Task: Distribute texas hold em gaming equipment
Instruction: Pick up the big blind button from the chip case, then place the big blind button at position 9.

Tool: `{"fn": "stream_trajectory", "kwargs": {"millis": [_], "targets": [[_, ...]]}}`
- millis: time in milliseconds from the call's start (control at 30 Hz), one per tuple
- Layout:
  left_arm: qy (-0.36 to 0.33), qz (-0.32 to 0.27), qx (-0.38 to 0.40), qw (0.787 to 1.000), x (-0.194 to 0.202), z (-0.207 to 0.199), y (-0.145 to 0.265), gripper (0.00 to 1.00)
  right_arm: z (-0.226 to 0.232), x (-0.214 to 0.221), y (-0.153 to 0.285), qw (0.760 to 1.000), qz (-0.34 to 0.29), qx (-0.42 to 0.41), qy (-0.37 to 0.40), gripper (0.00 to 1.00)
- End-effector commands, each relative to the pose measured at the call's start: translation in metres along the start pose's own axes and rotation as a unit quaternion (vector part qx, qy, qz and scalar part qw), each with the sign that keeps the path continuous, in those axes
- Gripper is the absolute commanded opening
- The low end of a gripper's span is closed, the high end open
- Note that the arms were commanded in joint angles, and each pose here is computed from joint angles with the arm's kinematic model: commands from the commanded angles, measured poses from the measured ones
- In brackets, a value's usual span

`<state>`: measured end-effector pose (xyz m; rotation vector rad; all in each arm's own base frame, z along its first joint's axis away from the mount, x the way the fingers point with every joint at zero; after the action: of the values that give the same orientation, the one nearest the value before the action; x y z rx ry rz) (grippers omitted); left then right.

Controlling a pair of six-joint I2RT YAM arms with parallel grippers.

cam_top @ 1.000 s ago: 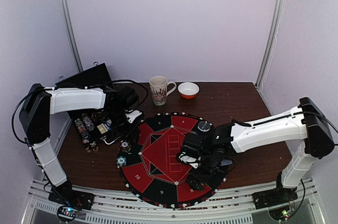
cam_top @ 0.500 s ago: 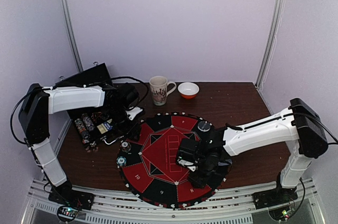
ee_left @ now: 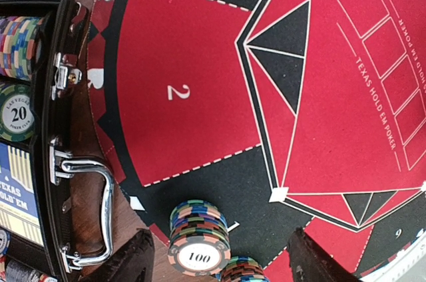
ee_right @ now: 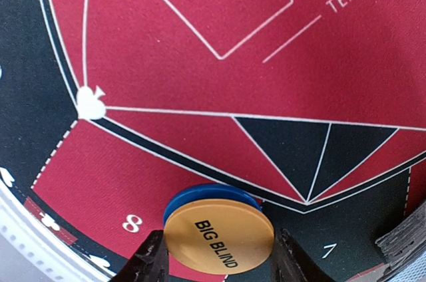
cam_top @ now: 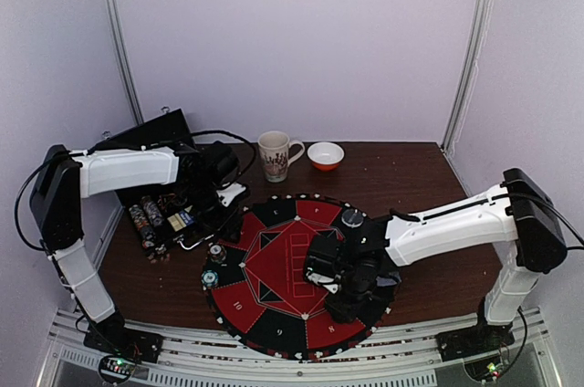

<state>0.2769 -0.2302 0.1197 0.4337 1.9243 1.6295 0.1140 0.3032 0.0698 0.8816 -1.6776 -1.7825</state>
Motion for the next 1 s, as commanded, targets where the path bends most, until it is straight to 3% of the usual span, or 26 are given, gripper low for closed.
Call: {"fn": "stream_trajectory", "kwargs": {"millis": [0, 133, 567, 967], "targets": [[-0.013, -0.022, -0.004, 1.0, -0.008, -0.002, 0.016, 0.72, 0.0, -0.004, 0.019, 1.0, -0.015, -0.004, 0.005, 0.26], [-0.012, -0.024, -0.007, 1.0, -0.009, -0.001, 0.019, 0.72, -0.007, -0.011, 0.027, 1.0, -0.026, -0.006, -0.008, 0.19], [-0.021, -0.044, -0.004, 0.999, -0.018, -0.003, 0.03, 0.72, -0.071, -0.043, 0.07, 0.989, -0.09, -0.037, -0.112, 0.19], [-0.022, -0.063, -0.005, 0.998, -0.02, -0.003, 0.042, 0.73, -0.077, -0.054, 0.079, 0.989, -0.099, -0.044, -0.105, 0.14]]}}
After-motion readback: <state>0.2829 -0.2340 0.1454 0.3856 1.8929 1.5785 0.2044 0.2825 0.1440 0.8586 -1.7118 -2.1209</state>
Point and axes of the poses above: each gripper's point midway between its finger pads, its own y axis back along the fingers, its own z axis along the line the jaws close on, x = y × z, the point moved 4 cm from there along y, back along the fingers, and after that the axes turned 2 degrees about -y, right-handed, at the moved point
